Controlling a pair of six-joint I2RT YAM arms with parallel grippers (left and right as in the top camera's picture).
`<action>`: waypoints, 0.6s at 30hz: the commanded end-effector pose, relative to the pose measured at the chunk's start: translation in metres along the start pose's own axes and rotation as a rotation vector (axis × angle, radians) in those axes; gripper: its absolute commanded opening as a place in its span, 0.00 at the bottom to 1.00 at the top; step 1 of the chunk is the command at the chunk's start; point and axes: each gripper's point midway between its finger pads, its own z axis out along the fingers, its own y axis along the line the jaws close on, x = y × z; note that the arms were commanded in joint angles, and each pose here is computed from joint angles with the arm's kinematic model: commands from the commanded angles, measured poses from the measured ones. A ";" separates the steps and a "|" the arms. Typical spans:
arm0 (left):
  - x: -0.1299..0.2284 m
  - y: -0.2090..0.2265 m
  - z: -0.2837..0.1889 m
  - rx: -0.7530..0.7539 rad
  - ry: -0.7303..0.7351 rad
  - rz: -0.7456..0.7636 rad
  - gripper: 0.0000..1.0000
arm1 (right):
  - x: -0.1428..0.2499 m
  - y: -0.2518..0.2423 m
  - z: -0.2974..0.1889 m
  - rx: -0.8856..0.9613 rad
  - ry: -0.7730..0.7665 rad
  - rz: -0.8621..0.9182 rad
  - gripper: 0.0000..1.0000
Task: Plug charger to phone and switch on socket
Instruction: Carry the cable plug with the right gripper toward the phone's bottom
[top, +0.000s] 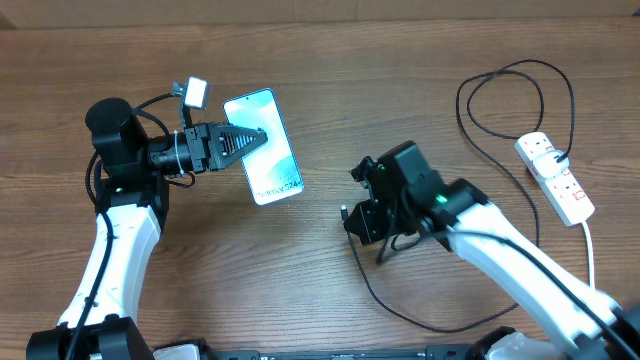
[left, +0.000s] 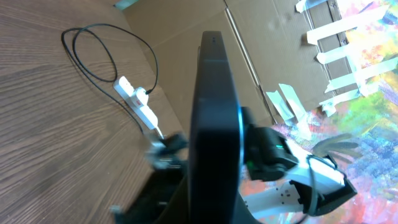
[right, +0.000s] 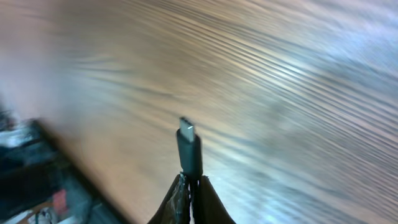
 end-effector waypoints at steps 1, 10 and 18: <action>-0.002 -0.004 -0.001 0.004 0.003 0.048 0.04 | 0.002 0.024 -0.016 -0.094 -0.010 -0.082 0.04; -0.002 -0.003 -0.001 0.003 0.001 0.056 0.04 | 0.003 -0.071 -0.022 0.431 -0.052 0.013 0.04; -0.009 0.000 -0.013 -0.017 -0.036 0.055 0.04 | 0.015 -0.080 0.031 0.335 0.047 0.074 0.25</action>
